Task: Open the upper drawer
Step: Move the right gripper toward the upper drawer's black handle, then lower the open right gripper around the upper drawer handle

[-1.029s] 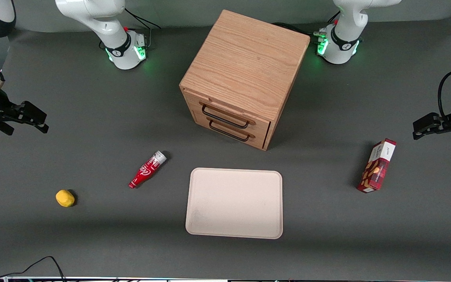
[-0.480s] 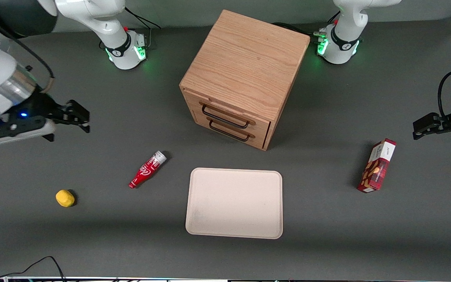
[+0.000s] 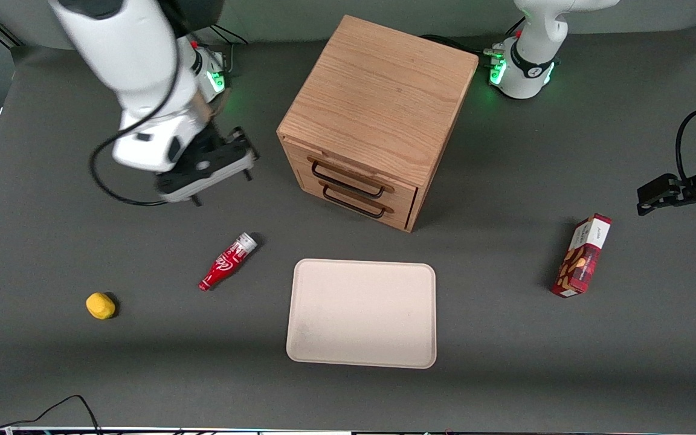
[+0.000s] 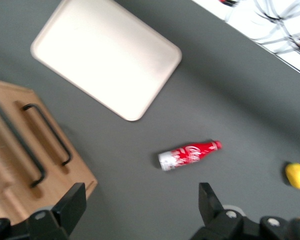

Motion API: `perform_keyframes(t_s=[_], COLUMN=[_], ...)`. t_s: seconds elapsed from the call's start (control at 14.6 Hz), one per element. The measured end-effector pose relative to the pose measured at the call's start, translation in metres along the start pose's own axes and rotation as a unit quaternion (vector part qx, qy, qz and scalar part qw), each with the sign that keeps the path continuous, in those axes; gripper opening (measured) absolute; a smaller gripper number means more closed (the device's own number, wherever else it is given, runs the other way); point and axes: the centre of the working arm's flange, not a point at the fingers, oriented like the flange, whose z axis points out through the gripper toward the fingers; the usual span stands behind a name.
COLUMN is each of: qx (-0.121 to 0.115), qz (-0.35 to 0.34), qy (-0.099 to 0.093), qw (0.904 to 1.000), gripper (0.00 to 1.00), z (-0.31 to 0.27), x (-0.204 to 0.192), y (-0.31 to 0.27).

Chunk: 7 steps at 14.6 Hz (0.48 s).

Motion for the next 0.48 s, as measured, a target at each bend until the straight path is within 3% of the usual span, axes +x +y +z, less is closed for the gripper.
perform_keyframes(t_s=[0.21, 0.34, 0.48], qx=[0.017, 0.052, 0.102], qz=[-0.024, -0.036, -0.052], qy=[-0.010, -0.019, -0.021], qw=[0.9995, 0.9978, 0.9932], gripper=[1.00, 1.00, 1.00], z=[0.019, 0.036, 0.054], x=[0.012, 0.021, 0.030], y=[-0.034, -0.050, -0.062])
